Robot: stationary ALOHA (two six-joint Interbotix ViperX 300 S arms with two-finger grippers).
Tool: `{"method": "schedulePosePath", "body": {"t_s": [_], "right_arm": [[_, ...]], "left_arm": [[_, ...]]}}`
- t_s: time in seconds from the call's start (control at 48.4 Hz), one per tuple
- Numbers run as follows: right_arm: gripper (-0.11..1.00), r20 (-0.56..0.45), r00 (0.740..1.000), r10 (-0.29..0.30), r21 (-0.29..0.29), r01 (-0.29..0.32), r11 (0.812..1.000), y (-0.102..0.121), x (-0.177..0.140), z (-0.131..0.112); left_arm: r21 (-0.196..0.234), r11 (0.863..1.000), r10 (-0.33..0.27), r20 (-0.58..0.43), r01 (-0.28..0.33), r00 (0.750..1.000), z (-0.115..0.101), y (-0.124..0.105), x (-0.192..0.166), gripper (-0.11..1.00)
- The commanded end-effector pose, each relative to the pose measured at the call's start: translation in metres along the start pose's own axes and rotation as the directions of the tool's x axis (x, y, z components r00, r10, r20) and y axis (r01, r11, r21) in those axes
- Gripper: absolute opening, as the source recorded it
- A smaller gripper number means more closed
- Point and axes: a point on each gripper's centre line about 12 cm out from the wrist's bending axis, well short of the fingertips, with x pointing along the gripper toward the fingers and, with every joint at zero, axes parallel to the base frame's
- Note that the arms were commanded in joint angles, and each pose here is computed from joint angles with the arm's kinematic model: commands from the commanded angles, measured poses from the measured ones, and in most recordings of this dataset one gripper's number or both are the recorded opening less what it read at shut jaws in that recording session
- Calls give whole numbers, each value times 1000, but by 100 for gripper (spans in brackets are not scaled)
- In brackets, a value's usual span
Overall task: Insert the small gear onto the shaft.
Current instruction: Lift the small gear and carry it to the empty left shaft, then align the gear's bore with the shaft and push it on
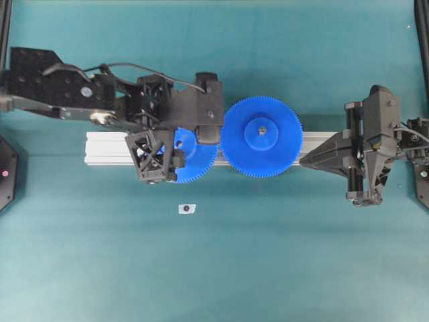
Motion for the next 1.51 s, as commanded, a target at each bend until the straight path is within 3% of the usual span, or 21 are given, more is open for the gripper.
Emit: {"method": "schedulePosePath", "body": {"t_s": [0.0, 0.558, 0.806, 1.488], "right_arm": [[1, 21, 1000, 5, 10, -5, 1000, 1, -1, 5], [1, 19, 1000, 6, 9, -6, 1000, 2, -1, 5], [1, 15, 1000, 5, 12, -5, 1000, 2, -1, 4], [1, 9, 1000, 3, 21, -3, 1000, 1, -2, 2]], "left_arm": [[0, 1000, 3, 43, -3, 999, 7, 1, -5, 71], [-9, 1000, 10, 18, -10, 1000, 6, 7, 14, 71], [-38, 999, 24, -18, -24, 1000, -3, 21, 25, 71], [-59, 998, 33, -19, -34, 999, -8, 28, 15, 71]]}}
